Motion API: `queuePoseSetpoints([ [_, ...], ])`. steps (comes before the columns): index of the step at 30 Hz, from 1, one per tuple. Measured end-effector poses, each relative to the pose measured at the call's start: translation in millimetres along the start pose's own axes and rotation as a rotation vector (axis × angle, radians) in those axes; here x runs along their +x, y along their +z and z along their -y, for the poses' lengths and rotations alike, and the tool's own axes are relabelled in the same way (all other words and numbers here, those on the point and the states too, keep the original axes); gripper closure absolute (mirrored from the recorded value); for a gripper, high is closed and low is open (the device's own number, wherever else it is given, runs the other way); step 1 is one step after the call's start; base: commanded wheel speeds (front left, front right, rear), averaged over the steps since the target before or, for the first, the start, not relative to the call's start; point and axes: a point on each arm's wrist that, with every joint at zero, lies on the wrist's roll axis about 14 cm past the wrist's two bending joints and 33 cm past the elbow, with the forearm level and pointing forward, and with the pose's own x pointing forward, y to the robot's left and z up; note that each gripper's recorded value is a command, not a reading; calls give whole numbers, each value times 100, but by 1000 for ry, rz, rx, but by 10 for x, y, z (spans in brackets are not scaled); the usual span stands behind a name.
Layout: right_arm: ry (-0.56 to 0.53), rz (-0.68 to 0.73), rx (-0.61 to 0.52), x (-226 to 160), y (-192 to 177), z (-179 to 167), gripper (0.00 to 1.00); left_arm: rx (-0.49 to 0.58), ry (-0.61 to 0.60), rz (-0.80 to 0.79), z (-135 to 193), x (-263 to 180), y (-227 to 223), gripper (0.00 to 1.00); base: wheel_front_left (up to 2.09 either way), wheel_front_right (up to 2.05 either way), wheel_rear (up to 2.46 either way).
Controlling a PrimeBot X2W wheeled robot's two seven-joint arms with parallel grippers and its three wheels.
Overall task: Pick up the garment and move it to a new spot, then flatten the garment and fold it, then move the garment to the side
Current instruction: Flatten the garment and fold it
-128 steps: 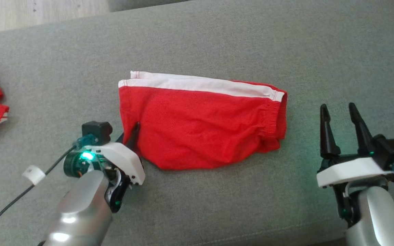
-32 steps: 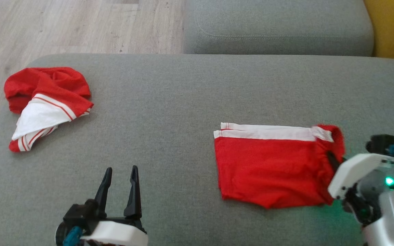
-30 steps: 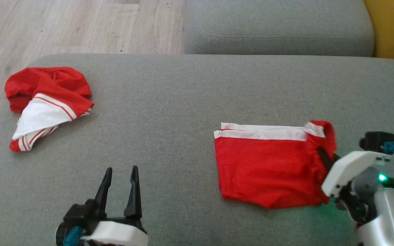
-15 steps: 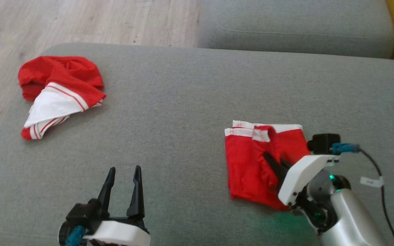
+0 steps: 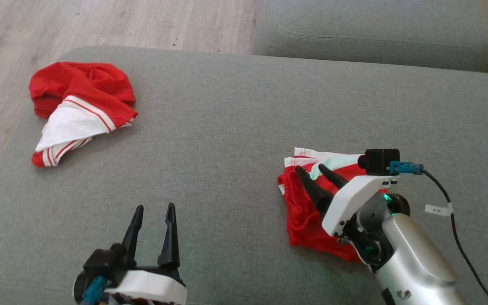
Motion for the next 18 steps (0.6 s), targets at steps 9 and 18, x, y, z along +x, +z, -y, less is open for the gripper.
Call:
queuePoseSetpoints([
  [9, -137, 215, -123, -223, 460, 350, 0, 5, -53, 6, 156, 73, 14, 0, 0, 0, 0],
  [18, -386, 441, -240, -991, 583, 890, 0, 27, -110, 1, 319, 125, -1, 0, 0, 0, 0],
])
